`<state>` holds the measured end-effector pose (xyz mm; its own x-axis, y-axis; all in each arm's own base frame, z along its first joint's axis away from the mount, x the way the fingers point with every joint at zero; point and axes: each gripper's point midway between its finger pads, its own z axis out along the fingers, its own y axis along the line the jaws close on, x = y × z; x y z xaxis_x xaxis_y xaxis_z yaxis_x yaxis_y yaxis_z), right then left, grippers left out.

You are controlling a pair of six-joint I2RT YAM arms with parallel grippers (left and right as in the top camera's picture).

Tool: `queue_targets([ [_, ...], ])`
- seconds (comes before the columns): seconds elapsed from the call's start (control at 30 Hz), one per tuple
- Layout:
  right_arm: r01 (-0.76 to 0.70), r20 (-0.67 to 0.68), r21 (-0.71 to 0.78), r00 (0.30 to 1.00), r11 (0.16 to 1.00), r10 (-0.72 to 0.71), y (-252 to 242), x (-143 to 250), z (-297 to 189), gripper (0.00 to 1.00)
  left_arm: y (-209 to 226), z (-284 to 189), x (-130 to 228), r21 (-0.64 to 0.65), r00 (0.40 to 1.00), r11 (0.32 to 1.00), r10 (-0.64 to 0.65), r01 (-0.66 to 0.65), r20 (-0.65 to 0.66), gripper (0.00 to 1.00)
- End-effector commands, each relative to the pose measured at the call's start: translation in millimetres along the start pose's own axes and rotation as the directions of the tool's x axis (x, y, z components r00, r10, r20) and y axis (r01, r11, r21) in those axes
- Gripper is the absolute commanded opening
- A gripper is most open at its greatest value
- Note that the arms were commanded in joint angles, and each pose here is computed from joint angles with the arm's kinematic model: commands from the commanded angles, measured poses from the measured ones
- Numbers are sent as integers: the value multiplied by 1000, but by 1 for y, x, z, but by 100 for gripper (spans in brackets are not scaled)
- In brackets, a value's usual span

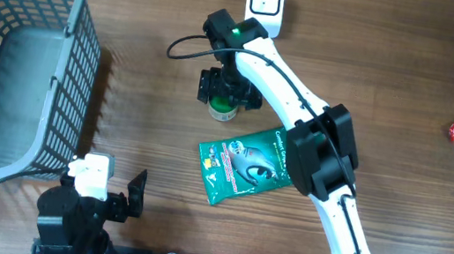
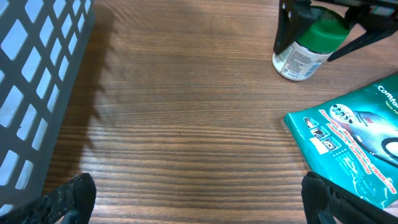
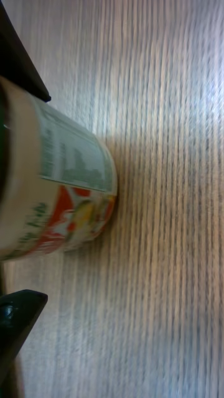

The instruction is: Scan the item barcode

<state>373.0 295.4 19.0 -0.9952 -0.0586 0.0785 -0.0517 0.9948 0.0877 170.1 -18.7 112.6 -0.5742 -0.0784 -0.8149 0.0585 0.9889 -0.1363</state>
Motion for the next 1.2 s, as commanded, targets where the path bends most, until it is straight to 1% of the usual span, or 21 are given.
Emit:
queue_targets([
  [0.0, 63, -20, -7, 998, 998, -63, 4, 0, 12, 89, -1, 1, 1, 5, 1000, 1000, -6, 6, 2, 100],
  [0.07, 75, -30, -2, 997, 997, -75, 3, 1, 17, 89, -1, 1, 1, 5, 1000, 1000, -6, 6, 2, 100],
  [0.17, 75, -31, -1, 997, 997, -75, 3, 1, 18, 82, -1, 1, 1, 5, 1000, 1000, -6, 6, 2, 100],
  [0.33, 73, -29, 3, 997, 997, -73, 2, 0, 18, 66, -1, 1, 1, 5, 1000, 1000, -6, 6, 2, 100],
  [0.4, 74, -29, 2, 997, 997, -74, 2, 0, 15, 63, -1, 1, 1, 5, 1000, 1000, -6, 6, 2, 100],
  [0.53, 65, -34, 0, 997, 998, -65, 2, 2, -16, 61, -1, 1, 1, 5, 1000, 1000, -6, 6, 2, 100],
  [0.57, 59, -33, -6, 998, 998, -59, 1, 2, -31, 61, -1, 1, 1, 5, 1000, 1000, -6, 6, 2, 100],
  [0.67, 35, -58, -49, 998, 998, -37, 0, 10, -62, 61, -1, 1, 1, 5, 1000, 1000, -6, 6, 2, 100],
  [0.7, 55, -56, -94, 997, 994, -61, 4, 10, -72, 57, -1, 1, 1, 5, 1000, 1000, -6, 6, 2, 100],
  [0.77, 45, -68, -205, 996, 978, -60, 13, 14, -92, 58, -1, 1, 1, 5, 1000, 1000, -6, 6, 2, 100],
  [0.87, 23, -63, -269, 997, 963, -42, 13, 13, -110, 58, -1, 1, 1, 5, 1000, 1000, -6, 6, 2, 100],
  [0.97, 4, -116, -328, 992, 945, -45, 19, 21, -109, 57, -1, 1, 1, 5, 1000, 1000, -6, 6, 2, 100],
  [1.1, -14, -207, -313, 977, 950, -53, 13, 35, -88, 56, -1, 1, 1, 5, 1000, 1000, -6, 6, 2, 100],
  [1.17, -19, -284, -321, 956, 947, -78, 10, 53, -75, 55, -1, 1, 1, 5, 1000, 1000, -6, 6, 2, 100],
])
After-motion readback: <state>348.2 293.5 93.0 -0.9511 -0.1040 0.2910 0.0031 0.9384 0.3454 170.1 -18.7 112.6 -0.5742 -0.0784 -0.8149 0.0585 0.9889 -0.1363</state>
